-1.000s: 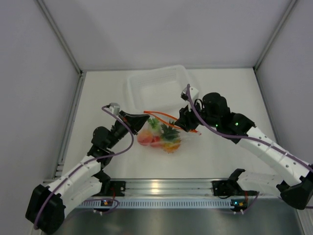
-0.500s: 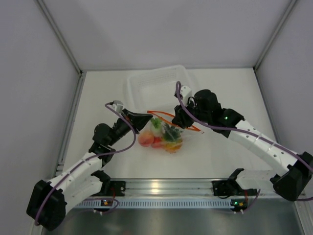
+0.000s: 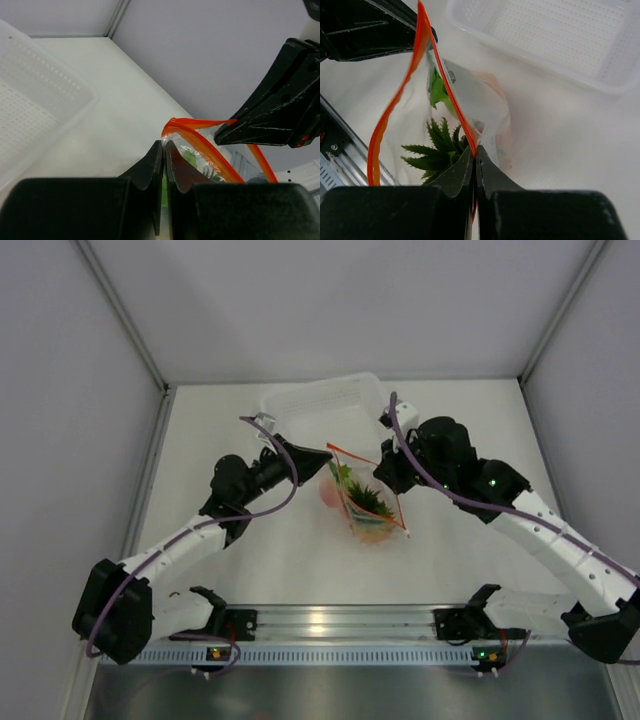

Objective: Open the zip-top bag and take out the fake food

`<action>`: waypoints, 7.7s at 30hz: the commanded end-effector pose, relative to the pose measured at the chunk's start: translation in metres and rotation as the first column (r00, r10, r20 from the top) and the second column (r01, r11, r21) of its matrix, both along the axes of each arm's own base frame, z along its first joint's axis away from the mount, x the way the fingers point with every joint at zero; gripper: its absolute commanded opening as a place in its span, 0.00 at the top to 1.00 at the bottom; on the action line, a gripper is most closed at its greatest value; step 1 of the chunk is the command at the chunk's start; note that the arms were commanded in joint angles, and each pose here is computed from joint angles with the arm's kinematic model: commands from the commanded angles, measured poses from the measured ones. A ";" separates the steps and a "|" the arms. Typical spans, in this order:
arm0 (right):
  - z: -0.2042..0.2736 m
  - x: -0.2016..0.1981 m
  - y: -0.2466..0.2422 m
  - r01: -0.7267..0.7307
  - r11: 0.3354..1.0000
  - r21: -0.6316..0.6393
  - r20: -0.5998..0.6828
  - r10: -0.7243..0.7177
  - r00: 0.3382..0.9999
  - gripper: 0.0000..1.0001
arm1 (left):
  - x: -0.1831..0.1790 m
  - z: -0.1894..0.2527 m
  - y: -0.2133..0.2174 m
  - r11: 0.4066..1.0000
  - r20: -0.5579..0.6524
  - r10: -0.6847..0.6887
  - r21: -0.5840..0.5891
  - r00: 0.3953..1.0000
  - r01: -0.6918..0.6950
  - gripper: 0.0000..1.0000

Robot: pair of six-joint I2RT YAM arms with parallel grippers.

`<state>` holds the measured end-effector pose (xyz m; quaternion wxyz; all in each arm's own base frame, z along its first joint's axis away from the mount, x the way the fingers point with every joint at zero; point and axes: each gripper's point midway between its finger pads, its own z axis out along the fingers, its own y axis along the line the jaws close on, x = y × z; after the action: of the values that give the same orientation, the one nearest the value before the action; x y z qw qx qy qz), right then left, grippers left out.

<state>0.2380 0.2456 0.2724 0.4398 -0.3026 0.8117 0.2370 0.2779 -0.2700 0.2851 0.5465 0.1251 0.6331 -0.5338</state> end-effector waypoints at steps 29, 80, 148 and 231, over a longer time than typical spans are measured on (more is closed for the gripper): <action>0.026 0.046 -0.091 0.663 0.747 -0.035 0.145 -0.653 0.743 1.00 | -0.017 -0.057 -0.078 0.933 -0.443 0.133 0.357 0.887 0.038 0.31; 0.007 0.042 -0.087 0.689 0.724 -0.029 0.128 -0.681 0.721 1.00 | -0.056 -0.017 -0.120 0.854 -0.164 0.022 0.516 0.986 0.067 0.48; -0.068 0.044 -0.076 0.615 0.778 -0.126 0.099 -0.607 0.788 1.00 | -0.051 -0.081 -0.146 0.847 -0.250 0.038 0.521 0.967 0.102 1.00; -0.061 0.032 -0.127 0.726 0.684 -0.067 0.100 -0.720 0.687 1.00 | 0.122 0.013 0.064 0.745 -0.219 0.639 0.417 0.737 -0.521 1.00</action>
<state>0.2736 0.1247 0.2044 0.5008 0.0012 0.8654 -0.0154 0.3759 -0.2052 0.2698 0.5022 -0.0745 0.8334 -0.2183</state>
